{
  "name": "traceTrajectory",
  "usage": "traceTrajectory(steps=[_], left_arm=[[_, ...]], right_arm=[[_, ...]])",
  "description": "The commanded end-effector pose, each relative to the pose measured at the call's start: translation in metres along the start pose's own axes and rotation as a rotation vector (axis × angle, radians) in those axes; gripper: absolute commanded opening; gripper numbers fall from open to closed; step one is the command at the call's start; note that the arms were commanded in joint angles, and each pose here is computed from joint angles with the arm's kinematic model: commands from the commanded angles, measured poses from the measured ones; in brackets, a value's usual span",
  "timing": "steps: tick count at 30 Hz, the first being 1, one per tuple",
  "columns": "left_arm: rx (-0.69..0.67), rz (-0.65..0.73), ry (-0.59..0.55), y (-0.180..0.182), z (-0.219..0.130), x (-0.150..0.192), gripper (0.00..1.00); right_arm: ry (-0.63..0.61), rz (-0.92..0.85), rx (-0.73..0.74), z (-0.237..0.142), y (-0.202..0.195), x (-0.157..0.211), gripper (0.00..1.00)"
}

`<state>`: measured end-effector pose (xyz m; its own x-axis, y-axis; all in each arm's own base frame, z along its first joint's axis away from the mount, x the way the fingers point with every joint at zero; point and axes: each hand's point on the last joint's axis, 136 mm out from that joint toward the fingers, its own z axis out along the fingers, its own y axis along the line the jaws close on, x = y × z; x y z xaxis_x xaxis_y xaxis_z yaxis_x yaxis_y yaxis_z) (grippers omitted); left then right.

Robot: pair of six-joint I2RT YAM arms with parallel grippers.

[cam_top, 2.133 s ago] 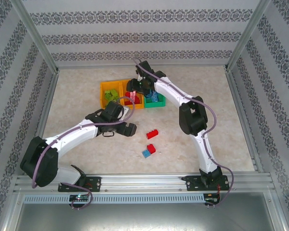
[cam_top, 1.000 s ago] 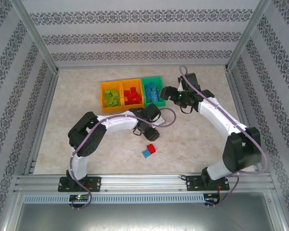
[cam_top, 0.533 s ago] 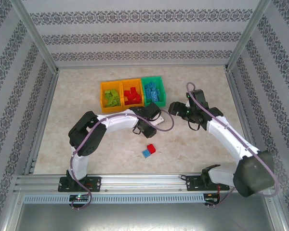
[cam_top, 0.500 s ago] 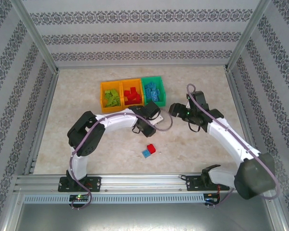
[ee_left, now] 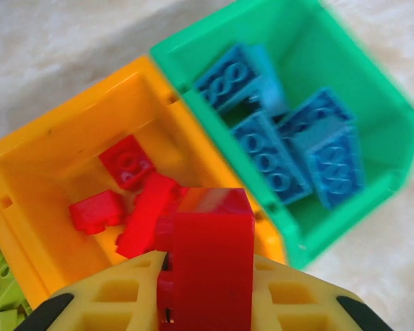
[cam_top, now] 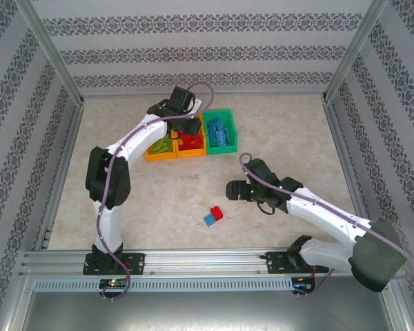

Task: Sort the legos into containers by color

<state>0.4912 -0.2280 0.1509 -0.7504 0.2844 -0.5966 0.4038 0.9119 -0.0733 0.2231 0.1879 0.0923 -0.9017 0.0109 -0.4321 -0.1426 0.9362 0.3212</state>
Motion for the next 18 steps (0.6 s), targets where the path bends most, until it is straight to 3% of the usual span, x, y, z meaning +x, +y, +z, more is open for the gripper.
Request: traceTrajectory(steps=[1, 11, 18], left_arm=[[-0.013, -0.091, 0.124, 0.017, 0.028, 0.023, 0.18], [-0.06, -0.209, 0.11, 0.037, 0.049, 0.017, 0.25], [-0.064, -0.243, 0.098, 0.036, 0.04, 0.017, 0.52]], right_arm=[[0.026, -0.068, 0.031, 0.003, 0.014, 0.007, 0.84], [0.15, -0.214, 0.003, 0.026, 0.057, 0.042, 0.82], [0.237, -0.264, 0.039, 0.042, 0.062, 0.058, 0.78]])
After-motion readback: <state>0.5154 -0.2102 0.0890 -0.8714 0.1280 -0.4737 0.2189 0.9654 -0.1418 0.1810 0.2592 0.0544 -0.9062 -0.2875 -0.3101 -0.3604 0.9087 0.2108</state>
